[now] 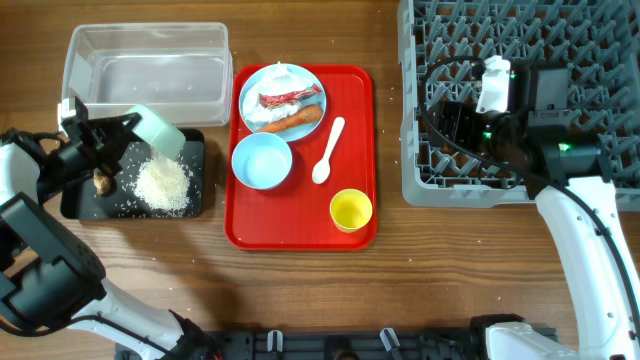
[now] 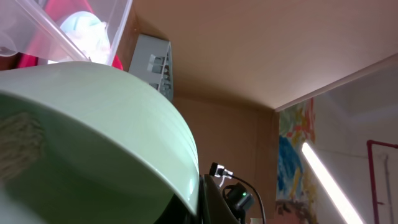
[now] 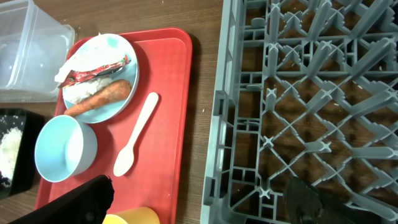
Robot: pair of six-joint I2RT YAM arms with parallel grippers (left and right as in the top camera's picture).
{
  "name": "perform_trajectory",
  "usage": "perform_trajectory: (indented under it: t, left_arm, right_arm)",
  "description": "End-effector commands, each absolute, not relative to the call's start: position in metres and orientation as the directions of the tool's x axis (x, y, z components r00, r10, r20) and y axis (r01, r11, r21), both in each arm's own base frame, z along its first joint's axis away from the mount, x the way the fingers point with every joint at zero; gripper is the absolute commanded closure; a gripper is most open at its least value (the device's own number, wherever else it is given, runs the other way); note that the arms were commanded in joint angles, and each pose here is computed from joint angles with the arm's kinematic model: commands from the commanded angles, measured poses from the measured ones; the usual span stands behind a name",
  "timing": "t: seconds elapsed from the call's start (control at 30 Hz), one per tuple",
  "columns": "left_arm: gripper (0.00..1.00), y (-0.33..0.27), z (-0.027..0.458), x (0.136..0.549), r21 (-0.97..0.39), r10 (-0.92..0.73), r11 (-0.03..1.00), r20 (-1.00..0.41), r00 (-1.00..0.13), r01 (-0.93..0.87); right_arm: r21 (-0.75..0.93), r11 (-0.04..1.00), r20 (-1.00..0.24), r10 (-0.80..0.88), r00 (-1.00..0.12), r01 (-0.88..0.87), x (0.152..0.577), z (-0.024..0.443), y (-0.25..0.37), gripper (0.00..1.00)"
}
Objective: Sort waste into correct bins and load items into the dishwasher rack
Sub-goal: 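Carry the green bowl over the black tray and pour out the rice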
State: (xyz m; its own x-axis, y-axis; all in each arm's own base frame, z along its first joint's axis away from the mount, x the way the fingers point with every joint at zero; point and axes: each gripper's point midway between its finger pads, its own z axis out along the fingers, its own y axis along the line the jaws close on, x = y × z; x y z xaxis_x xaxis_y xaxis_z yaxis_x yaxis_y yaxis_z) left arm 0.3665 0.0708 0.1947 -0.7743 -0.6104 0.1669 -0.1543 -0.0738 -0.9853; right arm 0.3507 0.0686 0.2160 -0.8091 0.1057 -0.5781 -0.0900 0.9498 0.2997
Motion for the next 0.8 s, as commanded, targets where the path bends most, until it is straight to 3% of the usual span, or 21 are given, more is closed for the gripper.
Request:
perform_trajectory:
  t: [0.0, 0.27, 0.5, 0.6, 0.67, 0.77]
  left_arm:
    - [0.96, 0.075, 0.203, 0.369, -0.989, -0.617, -0.095, 0.145, -0.773, -0.11]
    - [0.96, 0.074, 0.203, 0.368, -0.986, -0.615, -0.109, 0.167, -0.77, -0.127]
    - [0.96, 0.068, 0.206, 0.361, -0.958, -0.598, -0.183, 0.286, -0.749, -0.22]
    - [0.96, 0.069, 0.206, 0.362, -0.963, -0.601, -0.172, 0.269, -0.753, -0.207]
    - [0.96, 0.065, 0.209, 0.357, -0.939, -0.586, -0.218, 0.343, -0.734, -0.264]
    - [0.96, 0.064, 0.212, 0.355, -0.95, -0.594, -0.199, 0.312, -0.742, -0.24]
  right_arm:
    - [0.321, 0.943, -0.576, 0.117, -0.809, -0.092, 0.354, 0.22, 0.073, 0.09]
    - [0.321, 0.943, -0.566, 0.117, -0.816, -0.088, 0.351, 0.218, 0.073, 0.09]
    - [0.32, 0.943, -0.568, 0.115, -0.815, -0.089, 0.351, 0.218, 0.073, 0.09]
    - [0.316, 0.945, -0.569, 0.115, -0.814, -0.088, 0.352, 0.218, 0.072, 0.09]
    - [0.302, 0.95, -0.57, 0.116, -0.813, -0.076, 0.352, 0.217, 0.069, 0.09]
    - [0.3, 0.951, -0.572, 0.116, -0.812, -0.075, 0.353, 0.217, 0.068, 0.09]
